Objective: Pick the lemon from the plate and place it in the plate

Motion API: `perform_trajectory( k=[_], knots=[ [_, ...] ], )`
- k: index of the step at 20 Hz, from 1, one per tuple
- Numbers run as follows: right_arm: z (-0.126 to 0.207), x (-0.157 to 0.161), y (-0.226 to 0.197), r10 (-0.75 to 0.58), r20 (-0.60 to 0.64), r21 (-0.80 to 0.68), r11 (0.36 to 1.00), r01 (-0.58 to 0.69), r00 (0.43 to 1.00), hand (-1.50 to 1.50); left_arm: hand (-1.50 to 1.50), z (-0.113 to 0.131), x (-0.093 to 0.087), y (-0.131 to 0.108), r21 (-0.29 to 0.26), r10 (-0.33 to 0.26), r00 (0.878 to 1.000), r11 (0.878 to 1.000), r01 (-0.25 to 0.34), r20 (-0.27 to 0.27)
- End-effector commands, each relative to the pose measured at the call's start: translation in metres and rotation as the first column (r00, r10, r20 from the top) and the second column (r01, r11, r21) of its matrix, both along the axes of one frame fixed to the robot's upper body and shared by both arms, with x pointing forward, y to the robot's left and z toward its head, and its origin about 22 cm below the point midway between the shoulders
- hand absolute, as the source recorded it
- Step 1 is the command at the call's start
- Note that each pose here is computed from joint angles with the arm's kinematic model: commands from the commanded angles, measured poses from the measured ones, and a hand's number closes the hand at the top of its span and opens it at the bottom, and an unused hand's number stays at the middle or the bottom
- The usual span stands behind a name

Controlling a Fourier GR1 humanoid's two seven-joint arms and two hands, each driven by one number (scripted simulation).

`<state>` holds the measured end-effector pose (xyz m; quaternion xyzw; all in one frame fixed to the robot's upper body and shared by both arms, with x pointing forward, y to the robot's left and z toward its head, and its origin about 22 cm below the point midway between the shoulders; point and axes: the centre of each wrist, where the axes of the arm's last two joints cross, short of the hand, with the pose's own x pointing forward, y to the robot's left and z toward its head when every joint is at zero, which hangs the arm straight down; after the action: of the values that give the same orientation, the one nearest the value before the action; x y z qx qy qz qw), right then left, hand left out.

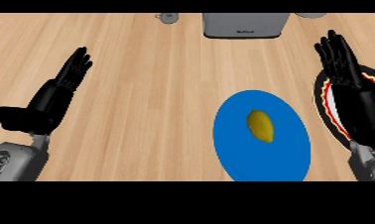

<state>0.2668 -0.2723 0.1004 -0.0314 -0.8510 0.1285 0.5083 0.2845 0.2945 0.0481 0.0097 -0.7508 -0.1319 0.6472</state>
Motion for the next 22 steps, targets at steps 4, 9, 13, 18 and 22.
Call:
perform_trajectory(
  k=[4,9,13,18,22],
  knots=[
    [-0.031,0.018,0.07,-0.014,-0.358,0.147,0.987,0.071,0.934,1.5,0.0,-0.024,-0.006,0.007,0.027,0.116,0.991,0.993,-0.114,-0.069],
    [-0.065,0.018,0.054,-0.471,-0.223,-0.123,0.882,0.455,0.854,-1.5,0.0,-0.05,-0.024,0.01,0.006,0.163,0.973,0.986,-0.164,-0.164],
    [-0.104,-0.006,0.146,-0.444,-0.185,-0.074,0.896,0.438,0.877,-1.5,0.0,-0.061,-0.031,0.012,0.02,0.184,0.968,0.983,-0.184,-0.169],
    [-0.116,-0.026,0.157,-0.514,-0.112,-0.154,0.855,0.496,0.851,-1.5,0.0,-0.058,-0.036,0.011,0.015,0.191,0.965,0.981,-0.191,-0.18],
    [-0.104,-0.054,0.156,-0.587,-0.091,-0.183,0.804,0.566,0.805,-1.5,0.0,-0.065,-0.027,0.009,0.013,0.208,0.963,0.978,-0.209,-0.169]
  ],
)
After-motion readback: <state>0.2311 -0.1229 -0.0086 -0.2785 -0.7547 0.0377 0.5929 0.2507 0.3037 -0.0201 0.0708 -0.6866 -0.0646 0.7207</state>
